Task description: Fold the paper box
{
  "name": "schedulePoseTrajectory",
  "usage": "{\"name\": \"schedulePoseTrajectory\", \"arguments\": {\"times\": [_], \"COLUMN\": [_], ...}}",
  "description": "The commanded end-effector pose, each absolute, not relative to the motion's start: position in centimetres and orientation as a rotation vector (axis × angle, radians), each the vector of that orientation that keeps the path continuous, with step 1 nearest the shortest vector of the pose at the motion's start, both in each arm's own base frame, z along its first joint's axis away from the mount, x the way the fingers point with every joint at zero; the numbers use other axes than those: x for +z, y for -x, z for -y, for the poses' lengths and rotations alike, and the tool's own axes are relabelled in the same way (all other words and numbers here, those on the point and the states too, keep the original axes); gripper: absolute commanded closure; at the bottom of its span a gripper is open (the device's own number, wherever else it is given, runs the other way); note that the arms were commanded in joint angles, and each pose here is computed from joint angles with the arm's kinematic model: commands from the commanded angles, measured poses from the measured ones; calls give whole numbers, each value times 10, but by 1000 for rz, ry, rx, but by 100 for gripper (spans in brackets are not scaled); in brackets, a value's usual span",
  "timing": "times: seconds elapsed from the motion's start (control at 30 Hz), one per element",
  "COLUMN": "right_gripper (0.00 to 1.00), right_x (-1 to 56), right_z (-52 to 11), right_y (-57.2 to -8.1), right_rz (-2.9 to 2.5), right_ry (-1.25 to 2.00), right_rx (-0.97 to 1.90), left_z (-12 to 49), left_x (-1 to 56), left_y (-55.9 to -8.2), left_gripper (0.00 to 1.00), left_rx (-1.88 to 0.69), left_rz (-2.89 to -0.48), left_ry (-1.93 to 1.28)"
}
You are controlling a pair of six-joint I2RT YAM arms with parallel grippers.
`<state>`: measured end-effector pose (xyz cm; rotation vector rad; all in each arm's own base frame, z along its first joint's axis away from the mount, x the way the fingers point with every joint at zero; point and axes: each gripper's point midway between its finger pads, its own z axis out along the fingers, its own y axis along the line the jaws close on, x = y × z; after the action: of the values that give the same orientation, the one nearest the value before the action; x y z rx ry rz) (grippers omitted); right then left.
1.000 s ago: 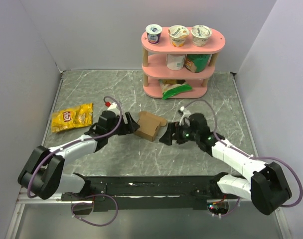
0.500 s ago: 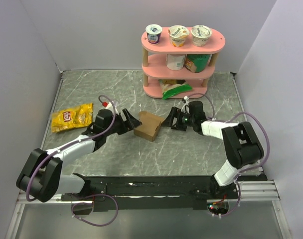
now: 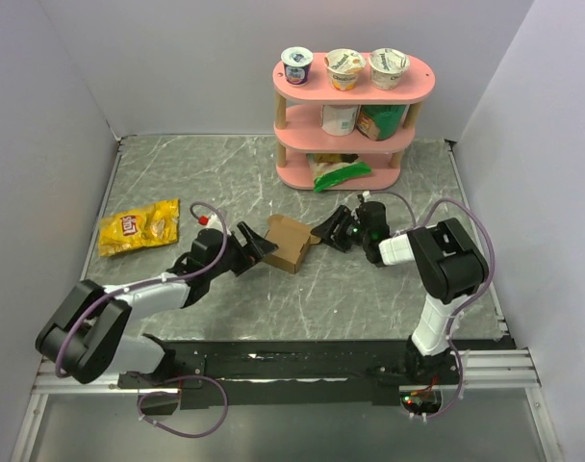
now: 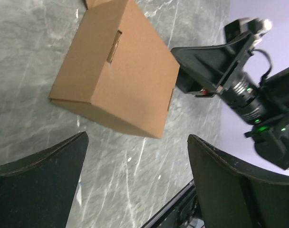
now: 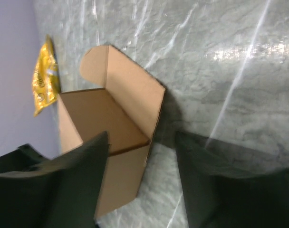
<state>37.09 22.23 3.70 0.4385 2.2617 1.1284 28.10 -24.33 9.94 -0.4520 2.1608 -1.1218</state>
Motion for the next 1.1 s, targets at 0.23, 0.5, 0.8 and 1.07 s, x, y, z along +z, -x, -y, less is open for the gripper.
{"name": "schedulePoseTrajectory", "arguments": {"times": [0.23, 0.5, 0.8, 1.07], "right_gripper": [100, 98, 9, 0], "right_x": [28, 28, 44, 101], "right_z": [-235, -243, -212, -150], "right_y": [-354, -286, -235, -256], "right_rz": [-2246, -2240, -2171, -2030], "right_ry": [-495, -630, -562, -252], "right_rx": [1119, 1093, 976, 800], "left_z": [262, 265, 256, 260], "left_x": [99, 91, 84, 86], "left_y": [-301, -304, -315, -322], "left_gripper": [12, 15, 10, 9], "left_rx": [-1246, -1246, -1105, -1081], "left_rz": [-2074, -2076, -2105, -2176], "left_ry": [504, 497, 385, 221]}}
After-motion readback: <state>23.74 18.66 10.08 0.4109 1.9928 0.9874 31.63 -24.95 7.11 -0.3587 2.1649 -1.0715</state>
